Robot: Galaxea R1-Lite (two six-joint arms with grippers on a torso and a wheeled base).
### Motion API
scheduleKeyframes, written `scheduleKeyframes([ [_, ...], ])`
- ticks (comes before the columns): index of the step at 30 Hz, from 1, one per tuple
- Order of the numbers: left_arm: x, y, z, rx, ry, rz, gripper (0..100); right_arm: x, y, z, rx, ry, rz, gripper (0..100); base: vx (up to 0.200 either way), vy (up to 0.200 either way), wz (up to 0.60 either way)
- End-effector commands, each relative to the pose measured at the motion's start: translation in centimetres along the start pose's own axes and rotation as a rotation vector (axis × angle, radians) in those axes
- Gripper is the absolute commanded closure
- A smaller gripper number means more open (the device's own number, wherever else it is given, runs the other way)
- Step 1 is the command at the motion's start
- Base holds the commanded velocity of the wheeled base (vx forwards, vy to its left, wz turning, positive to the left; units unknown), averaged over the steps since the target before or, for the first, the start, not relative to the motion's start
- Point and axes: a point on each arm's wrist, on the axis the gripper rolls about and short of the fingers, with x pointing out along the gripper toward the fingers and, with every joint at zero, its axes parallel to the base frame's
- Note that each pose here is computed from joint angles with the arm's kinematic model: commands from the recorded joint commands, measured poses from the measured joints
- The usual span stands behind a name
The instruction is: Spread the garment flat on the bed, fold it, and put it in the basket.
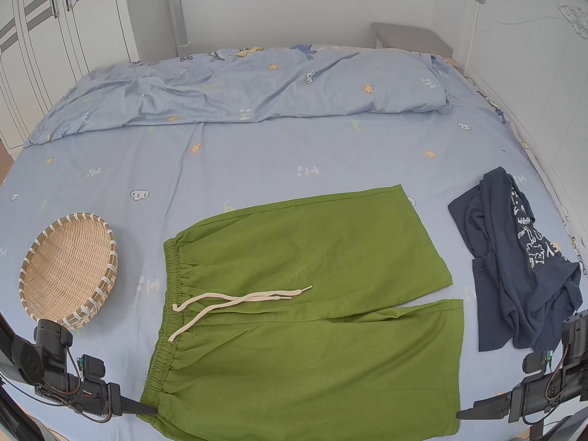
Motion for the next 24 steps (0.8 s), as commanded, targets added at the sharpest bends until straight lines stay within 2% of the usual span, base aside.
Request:
scheduleKeyframes([
  [1, 0.0, 0.0, 0.3, 0.012, -0.007, 0.000, 100, 0.1, 0.0, -0.8, -0.014, 0.041, 0.019, 0, 0.000, 0.000, 0.00],
  [7, 0.0, -0.1, 0.7, 0.024, -0.016, -0.002, 100, 2.1, -1.7, -0.4, 0.019, 0.193, -0.009, 0, 0.000, 0.000, 0.00],
  [14, -0.1, -0.1, 0.8, 0.027, -0.022, -0.001, 100, 3.4, -2.7, 0.3, 0.038, 0.217, -0.025, 0, 0.000, 0.000, 0.00],
  [18, -0.1, -0.1, 1.0, 0.033, -0.025, -0.001, 100, 3.9, -2.3, 0.0, 0.005, 0.262, -0.020, 0, 0.000, 0.000, 0.00],
  [24, -0.1, -0.1, 1.0, 0.032, -0.022, -0.002, 100, 5.2, -2.6, -0.1, -0.020, 0.324, -0.070, 0, 0.000, 0.000, 0.00],
])
